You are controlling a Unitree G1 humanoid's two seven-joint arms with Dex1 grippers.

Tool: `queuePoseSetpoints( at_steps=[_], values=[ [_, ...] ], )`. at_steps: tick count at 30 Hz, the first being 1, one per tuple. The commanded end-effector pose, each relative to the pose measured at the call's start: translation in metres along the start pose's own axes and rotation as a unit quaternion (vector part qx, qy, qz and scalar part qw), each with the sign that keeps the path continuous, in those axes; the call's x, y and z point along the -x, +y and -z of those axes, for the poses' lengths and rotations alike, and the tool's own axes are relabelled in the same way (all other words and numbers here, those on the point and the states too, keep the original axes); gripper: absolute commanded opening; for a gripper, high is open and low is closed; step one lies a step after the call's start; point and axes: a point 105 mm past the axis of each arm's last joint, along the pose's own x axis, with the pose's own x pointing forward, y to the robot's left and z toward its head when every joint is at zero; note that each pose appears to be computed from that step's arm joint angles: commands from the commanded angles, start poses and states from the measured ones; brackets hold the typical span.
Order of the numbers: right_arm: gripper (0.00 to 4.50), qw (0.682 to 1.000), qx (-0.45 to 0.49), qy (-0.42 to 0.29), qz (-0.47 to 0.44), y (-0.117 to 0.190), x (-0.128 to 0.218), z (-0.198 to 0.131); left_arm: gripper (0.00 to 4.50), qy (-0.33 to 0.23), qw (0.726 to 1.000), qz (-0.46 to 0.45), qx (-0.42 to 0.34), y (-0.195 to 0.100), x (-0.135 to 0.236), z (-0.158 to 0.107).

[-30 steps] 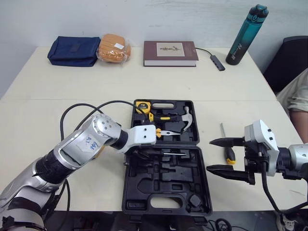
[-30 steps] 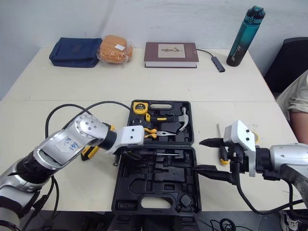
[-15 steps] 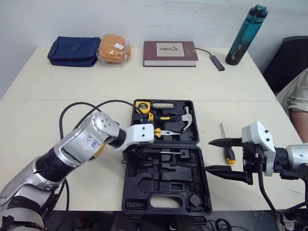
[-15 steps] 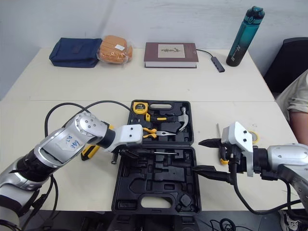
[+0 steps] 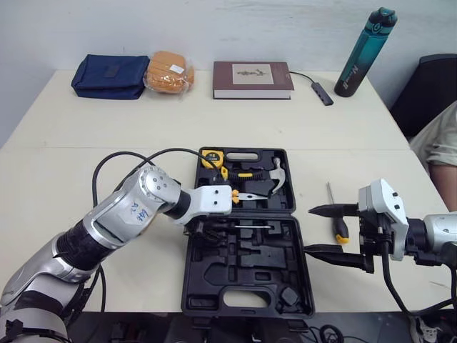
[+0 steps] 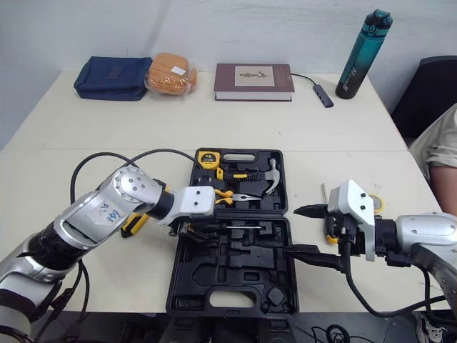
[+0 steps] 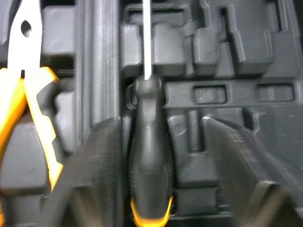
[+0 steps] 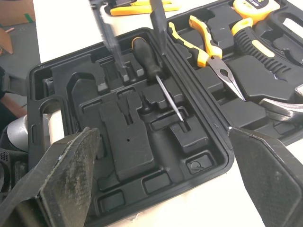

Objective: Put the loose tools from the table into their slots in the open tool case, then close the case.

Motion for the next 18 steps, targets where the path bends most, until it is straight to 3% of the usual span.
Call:
queuePoseSetpoints(
  at_steps=[1, 4, 6, 9, 10, 16, 18],
  values=[
    [4.50, 1.000, 0.014, -0.010, -0.001, 0.003, 0.001, -0.005, 4.11, -0.033, 0.999, -0.001, -0.015, -0.002, 0.015, -0.012],
    [4.50, 1.000, 0.014, -0.011, 0.001, 0.002, 0.001, -0.005, 4.11, -0.071, 0.997, -0.005, -0.023, -0.001, 0.015, -0.011],
    [4.50, 1.000, 0.014, -0.013, 0.002, 0.002, 0.001, -0.005, 4.11, -0.128, 0.991, -0.035, -0.013, 0.007, 0.012, -0.010],
    [4.50, 1.000, 0.013, -0.018, 0.003, 0.001, 0.000, -0.006, 3.29, -0.260, 0.963, -0.060, -0.037, 0.008, 0.011, -0.024],
    [4.50, 1.000, 0.013, -0.020, 0.002, 0.000, -0.001, -0.006, 2.88, -0.277, 0.959, -0.052, -0.030, 0.005, 0.009, -0.023],
    [4.50, 0.999, 0.019, -0.032, -0.006, 0.000, -0.006, -0.012, 0.04, -0.288, 0.956, -0.060, 0.013, 0.007, -0.009, -0.003],
    [4.50, 0.999, 0.021, -0.034, -0.007, -0.001, -0.006, -0.014, 0.04, -0.284, 0.957, -0.062, 0.016, 0.009, -0.012, 0.001]
  ],
)
